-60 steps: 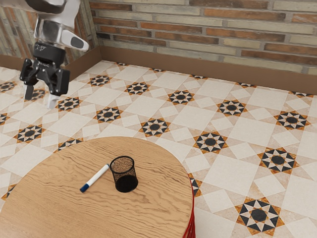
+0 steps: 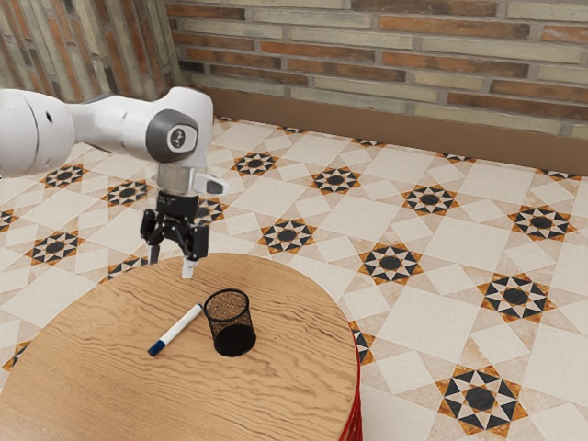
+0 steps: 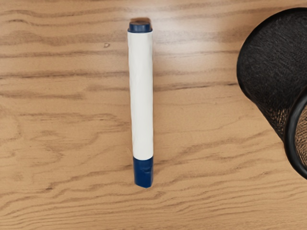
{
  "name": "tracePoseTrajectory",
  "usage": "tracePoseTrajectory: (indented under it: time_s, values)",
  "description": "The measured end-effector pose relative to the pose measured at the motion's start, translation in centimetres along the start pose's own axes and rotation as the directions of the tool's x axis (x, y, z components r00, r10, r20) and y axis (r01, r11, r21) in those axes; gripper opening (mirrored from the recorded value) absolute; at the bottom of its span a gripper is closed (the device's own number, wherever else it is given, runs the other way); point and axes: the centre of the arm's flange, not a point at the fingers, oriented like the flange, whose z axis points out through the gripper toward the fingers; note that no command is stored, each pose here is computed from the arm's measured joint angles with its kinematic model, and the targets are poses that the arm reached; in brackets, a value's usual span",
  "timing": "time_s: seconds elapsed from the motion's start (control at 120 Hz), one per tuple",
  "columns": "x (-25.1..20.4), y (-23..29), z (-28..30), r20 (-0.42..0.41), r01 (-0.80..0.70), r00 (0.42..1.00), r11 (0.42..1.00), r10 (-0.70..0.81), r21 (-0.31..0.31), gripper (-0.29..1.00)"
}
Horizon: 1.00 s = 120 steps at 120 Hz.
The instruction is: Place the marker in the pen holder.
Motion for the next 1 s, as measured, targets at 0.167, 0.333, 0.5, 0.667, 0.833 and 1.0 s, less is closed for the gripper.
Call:
tracePoseTrajectory:
  time_s: [0.167,0.333,0.5,0.667,0.833,1.0]
  values:
    - [-0.1,-0.6,7.2,0.027,0.004,1.000,1.000,-0.005,0.019,0.70]
    - [-2.2,0.6,12.6,-0.011,-0.026,1.000,0.998,0.027,0.063,0.70]
    - [-1.7,1.1,13.8,-0.106,-0.057,0.992,0.993,0.069,0.107,0.70]
    - [-1.6,0.2,14.9,-0.156,-0.056,0.985,0.991,0.074,0.120,0.70]
    - [-1.7,0.7,15.1,-0.181,-0.066,0.979,0.989,0.089,0.129,0.69]
    - [-2.4,0.3,15.8,-0.181,-0.044,0.981,0.994,0.062,0.104,0.68]
